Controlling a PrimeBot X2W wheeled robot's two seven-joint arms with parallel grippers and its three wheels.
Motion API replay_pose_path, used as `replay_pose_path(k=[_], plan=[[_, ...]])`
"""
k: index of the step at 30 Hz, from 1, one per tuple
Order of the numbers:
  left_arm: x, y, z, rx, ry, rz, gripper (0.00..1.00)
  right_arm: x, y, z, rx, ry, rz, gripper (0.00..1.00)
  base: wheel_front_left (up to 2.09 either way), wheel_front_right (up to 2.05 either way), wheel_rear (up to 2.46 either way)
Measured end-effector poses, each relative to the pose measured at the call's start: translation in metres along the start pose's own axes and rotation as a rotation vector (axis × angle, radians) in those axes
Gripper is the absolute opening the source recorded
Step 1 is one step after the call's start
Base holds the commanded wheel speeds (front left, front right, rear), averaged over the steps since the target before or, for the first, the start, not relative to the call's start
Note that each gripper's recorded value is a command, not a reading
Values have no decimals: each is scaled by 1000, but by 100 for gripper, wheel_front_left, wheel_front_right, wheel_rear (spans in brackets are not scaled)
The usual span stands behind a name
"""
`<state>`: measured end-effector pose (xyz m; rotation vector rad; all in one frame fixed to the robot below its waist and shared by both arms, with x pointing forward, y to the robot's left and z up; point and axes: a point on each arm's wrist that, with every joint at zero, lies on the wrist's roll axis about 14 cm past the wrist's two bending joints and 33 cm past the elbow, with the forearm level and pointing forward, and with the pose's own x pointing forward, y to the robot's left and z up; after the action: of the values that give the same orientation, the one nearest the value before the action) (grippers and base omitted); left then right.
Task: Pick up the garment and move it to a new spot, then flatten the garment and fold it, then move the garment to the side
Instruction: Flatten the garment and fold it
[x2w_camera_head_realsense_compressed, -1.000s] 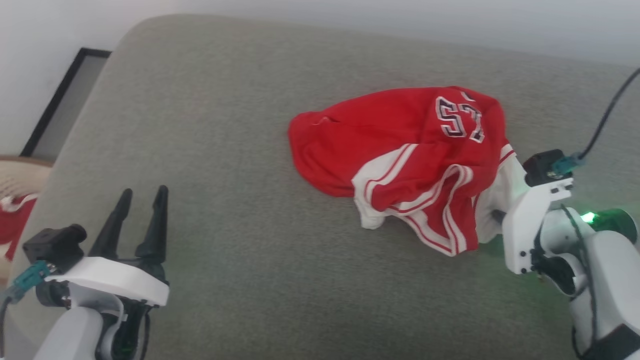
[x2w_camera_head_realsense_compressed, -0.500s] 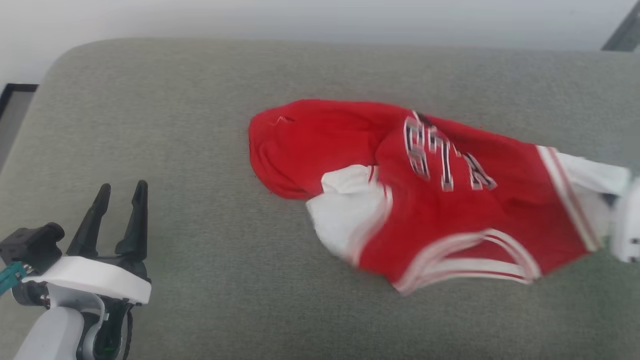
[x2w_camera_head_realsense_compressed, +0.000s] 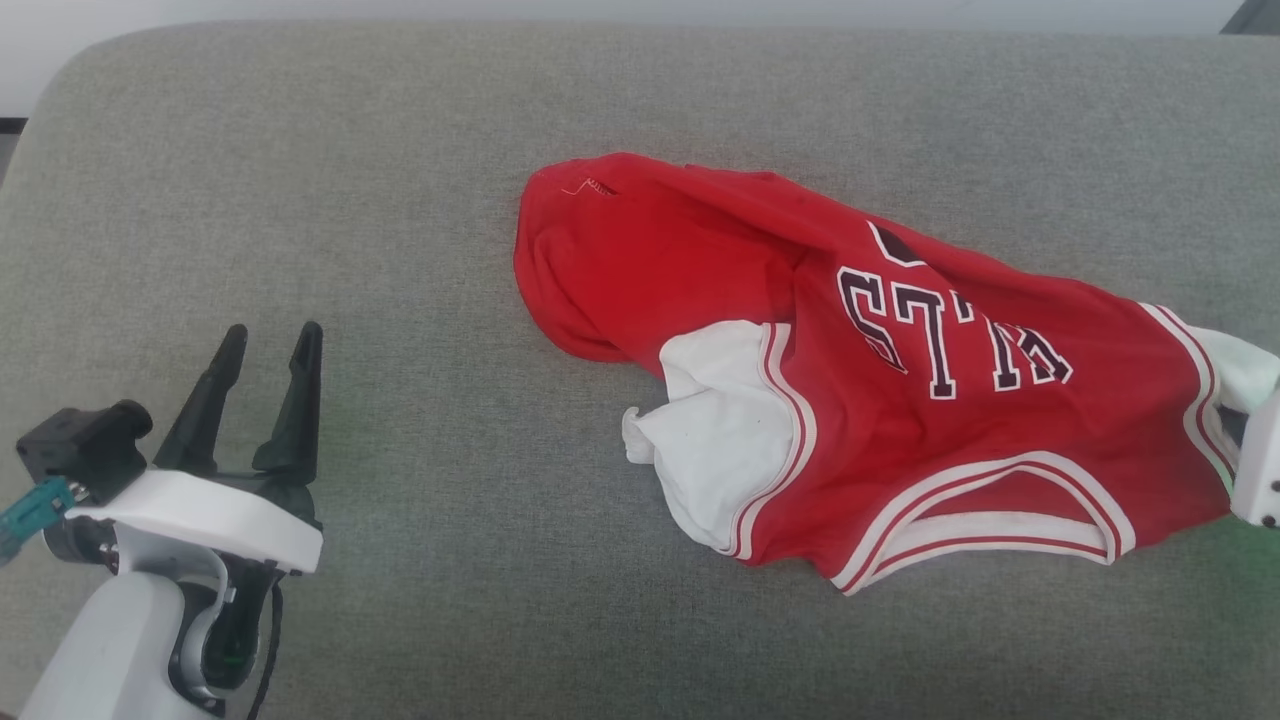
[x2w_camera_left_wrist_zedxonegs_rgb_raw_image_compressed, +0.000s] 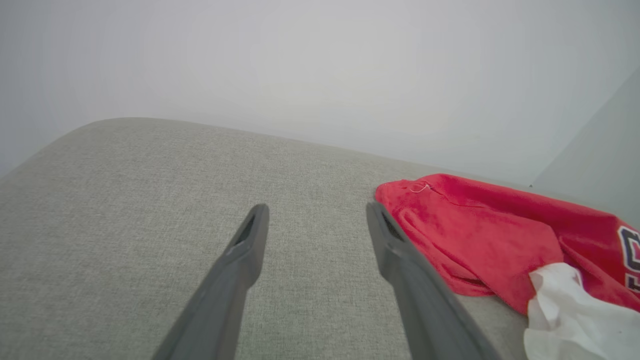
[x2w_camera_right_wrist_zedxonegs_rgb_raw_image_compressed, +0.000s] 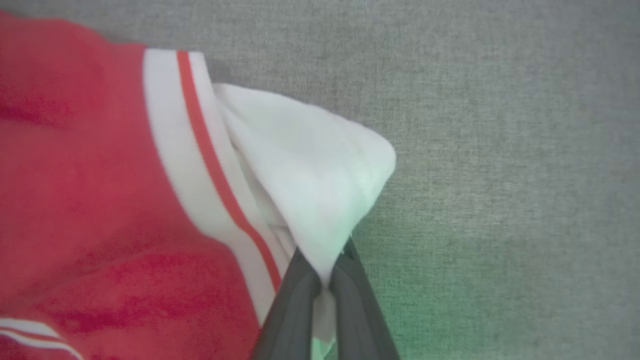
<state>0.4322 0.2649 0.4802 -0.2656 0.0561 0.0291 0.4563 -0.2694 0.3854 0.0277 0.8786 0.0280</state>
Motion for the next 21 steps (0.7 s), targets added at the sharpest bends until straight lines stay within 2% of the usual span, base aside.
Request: replay_pose_path(k=[2,3,4,5,13,21], plan=[[1,1,-1,2,5,0,100,6,2,0,16,0,6,0,0,0,0],[2,0,1,3,3,-1,100,8,3,0,21,2,8,14,0,0,0],[2,1,2,6,2,-3,100,10,3,-1,19,7,7,36,0,0,0],[2,0,3,9,6,-7,100,11,3,0,17,6,7,100,0,0,0],[6,-14,8,11,48,-62,100,-4,-2,13,6,-67,2,100,0,0,0],[17,-54,12,13,148,-175,100,-46,-23,52,38,-328,-31,100,0,0,0]])
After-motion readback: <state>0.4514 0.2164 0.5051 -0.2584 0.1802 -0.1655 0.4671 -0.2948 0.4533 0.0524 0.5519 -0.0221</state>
